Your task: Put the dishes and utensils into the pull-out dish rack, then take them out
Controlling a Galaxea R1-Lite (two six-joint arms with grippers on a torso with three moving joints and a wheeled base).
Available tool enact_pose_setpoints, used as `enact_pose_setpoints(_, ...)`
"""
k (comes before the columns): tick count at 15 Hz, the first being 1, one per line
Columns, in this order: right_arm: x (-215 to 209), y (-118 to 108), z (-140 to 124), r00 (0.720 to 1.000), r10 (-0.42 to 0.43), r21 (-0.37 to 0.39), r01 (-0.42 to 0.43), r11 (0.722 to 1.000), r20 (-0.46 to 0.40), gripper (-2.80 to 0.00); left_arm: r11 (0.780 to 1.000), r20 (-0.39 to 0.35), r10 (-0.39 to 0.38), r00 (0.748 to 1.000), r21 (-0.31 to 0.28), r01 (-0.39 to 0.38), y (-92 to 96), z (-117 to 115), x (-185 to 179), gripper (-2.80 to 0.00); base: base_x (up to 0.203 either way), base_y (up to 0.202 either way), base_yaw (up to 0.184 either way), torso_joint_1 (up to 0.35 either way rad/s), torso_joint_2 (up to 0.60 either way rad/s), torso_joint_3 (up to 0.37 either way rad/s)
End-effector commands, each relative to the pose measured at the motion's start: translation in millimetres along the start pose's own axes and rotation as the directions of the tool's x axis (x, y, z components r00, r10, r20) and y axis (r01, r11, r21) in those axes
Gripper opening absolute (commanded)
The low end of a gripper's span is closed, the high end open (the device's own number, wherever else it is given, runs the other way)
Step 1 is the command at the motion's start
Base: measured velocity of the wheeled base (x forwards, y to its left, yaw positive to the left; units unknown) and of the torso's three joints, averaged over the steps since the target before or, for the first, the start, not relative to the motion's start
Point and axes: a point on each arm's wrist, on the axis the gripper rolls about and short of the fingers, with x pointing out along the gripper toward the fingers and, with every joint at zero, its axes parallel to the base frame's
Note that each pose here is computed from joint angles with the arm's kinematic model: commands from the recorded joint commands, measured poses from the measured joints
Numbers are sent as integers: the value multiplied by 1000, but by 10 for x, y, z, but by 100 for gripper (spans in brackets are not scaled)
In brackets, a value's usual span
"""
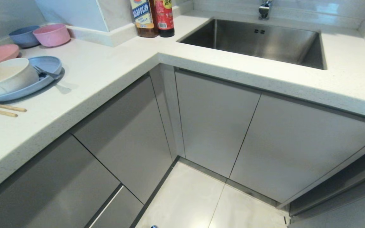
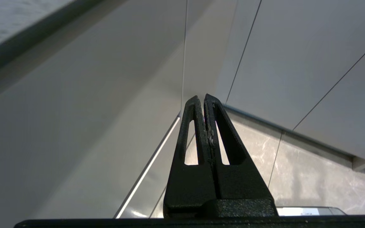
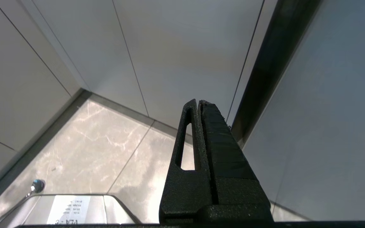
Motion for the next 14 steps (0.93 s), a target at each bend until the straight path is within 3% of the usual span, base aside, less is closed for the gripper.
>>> enact_pose_setpoints(1, 2, 0, -4, 1000, 0, 0, 0, 1000, -2, -280, 1000, -15, 1, 1000, -1, -1, 1, -37, 11, -280, 0, 0, 0, -2, 1, 204)
enact_pose_setpoints(14, 2, 0, -4, 1000, 0, 0, 0, 1000, -2, -280, 1000, -15, 2, 1000, -3, -2, 1, -37, 11, -280, 0, 0, 0, 2, 0, 203)
